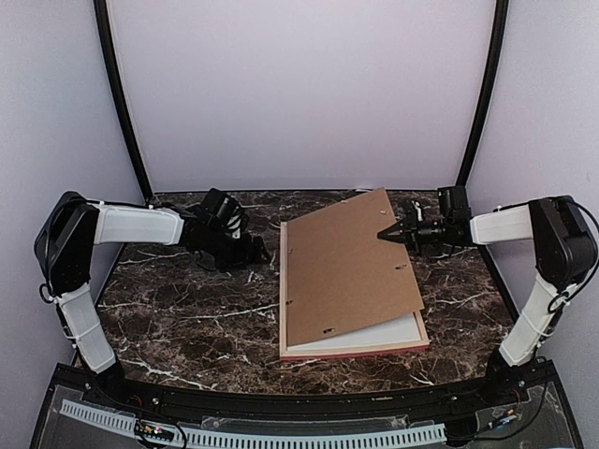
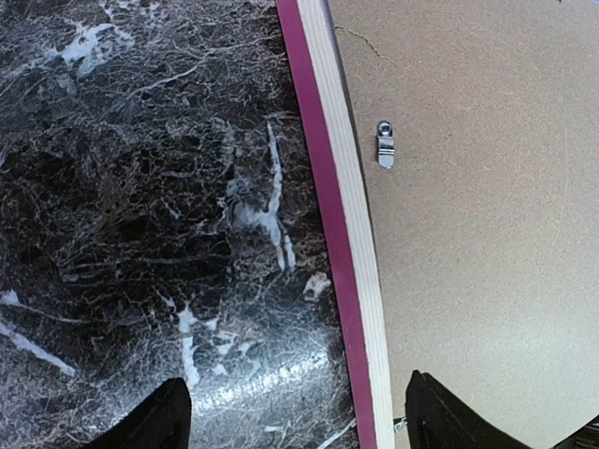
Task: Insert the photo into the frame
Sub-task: Place the backboard on the frame body.
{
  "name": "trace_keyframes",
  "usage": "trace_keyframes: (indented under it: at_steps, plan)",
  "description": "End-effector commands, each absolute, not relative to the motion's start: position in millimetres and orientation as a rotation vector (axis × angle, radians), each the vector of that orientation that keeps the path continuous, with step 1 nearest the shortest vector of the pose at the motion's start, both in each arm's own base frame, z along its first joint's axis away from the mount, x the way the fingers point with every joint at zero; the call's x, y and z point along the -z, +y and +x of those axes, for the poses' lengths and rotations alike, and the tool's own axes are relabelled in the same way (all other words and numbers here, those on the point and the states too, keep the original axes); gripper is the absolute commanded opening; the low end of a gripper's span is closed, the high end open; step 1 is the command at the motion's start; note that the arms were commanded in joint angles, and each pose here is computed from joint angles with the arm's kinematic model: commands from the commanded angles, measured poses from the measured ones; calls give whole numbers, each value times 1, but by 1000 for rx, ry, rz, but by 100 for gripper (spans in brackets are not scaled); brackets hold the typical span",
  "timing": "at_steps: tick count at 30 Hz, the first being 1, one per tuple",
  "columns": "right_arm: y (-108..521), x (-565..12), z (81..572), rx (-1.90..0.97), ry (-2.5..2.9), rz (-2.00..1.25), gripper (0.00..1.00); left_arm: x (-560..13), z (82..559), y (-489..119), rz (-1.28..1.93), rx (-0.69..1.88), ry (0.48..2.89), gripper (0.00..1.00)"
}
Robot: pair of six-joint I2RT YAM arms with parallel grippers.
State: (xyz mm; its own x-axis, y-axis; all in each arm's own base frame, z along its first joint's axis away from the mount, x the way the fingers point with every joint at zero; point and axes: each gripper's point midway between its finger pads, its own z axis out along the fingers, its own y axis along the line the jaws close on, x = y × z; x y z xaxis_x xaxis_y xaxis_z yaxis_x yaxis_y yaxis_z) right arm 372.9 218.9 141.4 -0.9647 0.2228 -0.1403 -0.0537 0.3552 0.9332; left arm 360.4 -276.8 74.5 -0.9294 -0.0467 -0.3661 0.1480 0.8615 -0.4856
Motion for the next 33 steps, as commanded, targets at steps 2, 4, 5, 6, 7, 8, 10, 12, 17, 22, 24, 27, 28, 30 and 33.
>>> trace_keyframes:
  at_steps: [2,4,5,6,7,8,10,12,17,22,24,27,28,30,33]
  plan:
    - [215,-179,372,-1680,2288,65,0,-87,356,-275,81,743,2645,81]
    - [212,-175,372,-1631,2324,64,0,-86,355,-275,83,743,2646,81]
    - [211,-175,374,-1600,2334,46,0,-85,355,-275,84,745,2645,81]
    - [210,-173,373,-1586,2354,47,0,-86,355,-276,88,754,2643,81]
    - [210,-175,374,-1581,2355,38,0,-86,355,-277,93,764,2639,81]
    - [210,-175,374,-1584,2355,35,0,-86,355,-279,97,775,2636,81]
    - [211,-178,375,-1580,2349,20,0,-86,355,-285,112,792,2624,81]
    - [211,-179,376,-1571,2354,8,0,-83,355,-291,137,790,2627,81]
    - [211,-180,377,-1566,2355,2,0,-79,357,-313,193,785,2634,81]
    - [211,-176,373,-1566,2358,6,0,-67,362,-335,230,754,2666,78]
    - [211,-174,372,-1567,2359,10,0,-62,364,-341,241,747,2672,75]
    - [210,-172,370,-1572,2359,16,0,-56,365,-349,252,735,2682,71]
    - [210,-171,369,-1572,2358,14,0,-50,364,-349,253,723,2698,68]
    - [211,-170,369,-1574,2358,15,0,-46,364,-350,257,713,2707,64]
    - [210,-167,367,-1574,2364,18,0,-38,362,-352,263,709,2718,59]
